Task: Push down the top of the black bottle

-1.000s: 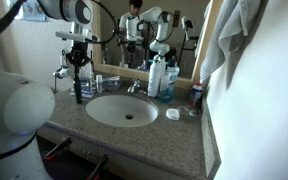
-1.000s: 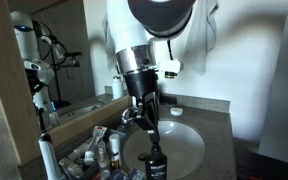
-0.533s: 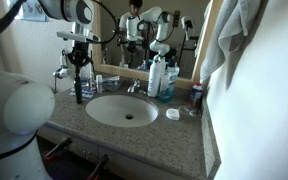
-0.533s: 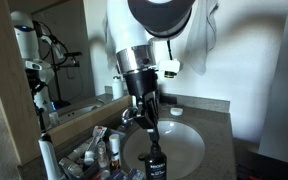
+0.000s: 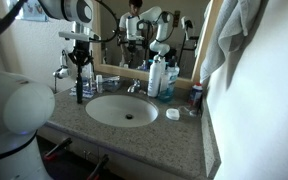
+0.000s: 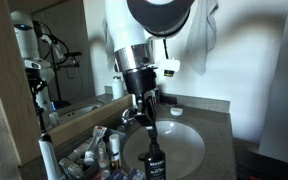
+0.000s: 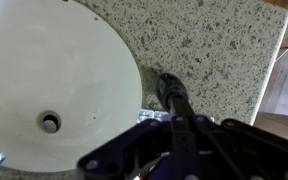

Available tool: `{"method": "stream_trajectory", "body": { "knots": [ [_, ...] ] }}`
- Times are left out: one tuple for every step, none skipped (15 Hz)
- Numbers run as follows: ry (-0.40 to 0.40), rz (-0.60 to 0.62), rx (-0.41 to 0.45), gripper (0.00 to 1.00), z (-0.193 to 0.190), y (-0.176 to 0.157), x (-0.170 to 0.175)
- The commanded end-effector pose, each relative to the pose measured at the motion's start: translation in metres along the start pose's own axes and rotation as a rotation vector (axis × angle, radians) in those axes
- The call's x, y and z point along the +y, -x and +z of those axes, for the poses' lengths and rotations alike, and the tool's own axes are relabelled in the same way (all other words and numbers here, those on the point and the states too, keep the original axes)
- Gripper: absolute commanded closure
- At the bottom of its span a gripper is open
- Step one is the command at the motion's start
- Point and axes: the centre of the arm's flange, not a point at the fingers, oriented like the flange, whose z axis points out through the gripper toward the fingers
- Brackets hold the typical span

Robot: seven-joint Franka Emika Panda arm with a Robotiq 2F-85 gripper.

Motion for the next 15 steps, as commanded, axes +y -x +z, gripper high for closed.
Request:
{"method": "stream_trajectory", "body": {
  "knots": [
    [0.027, -0.057, -0.003, 1.0, -0.01, -0.009, -0.001],
    [0.03, -0.072, 0.005, 1.0, -0.012, -0.01, -0.001],
    [0.036, -0.08, 0.007, 1.0, -0.014, -0.011, -0.002],
    [0.039, -0.095, 0.011, 1.0, -0.016, -0.012, -0.003],
    [0.042, -0.102, 0.014, 1.0, -0.018, -0.013, -0.003],
    [0.045, -0.115, 0.019, 1.0, -0.02, -0.013, -0.003],
    [0.049, -0.119, 0.023, 1.0, -0.023, -0.014, -0.004],
    [0.057, -0.126, 0.03, 1.0, -0.028, -0.014, -0.004],
    [0.065, -0.127, 0.037, 1.0, -0.032, -0.014, -0.004],
    [0.075, -0.123, 0.038, 1.0, -0.039, -0.013, -0.003],
    [0.08, -0.125, 0.036, 1.0, -0.046, -0.012, -0.002],
    [0.084, -0.122, 0.034, 1.0, -0.053, -0.011, -0.001],
    [0.088, -0.12, 0.036, 1.0, -0.06, -0.009, 0.0],
    [0.091, -0.121, 0.038, 1.0, -0.069, -0.008, 0.001],
    [0.096, -0.12, 0.042, 1.0, -0.078, -0.006, 0.002]
  ]
}}
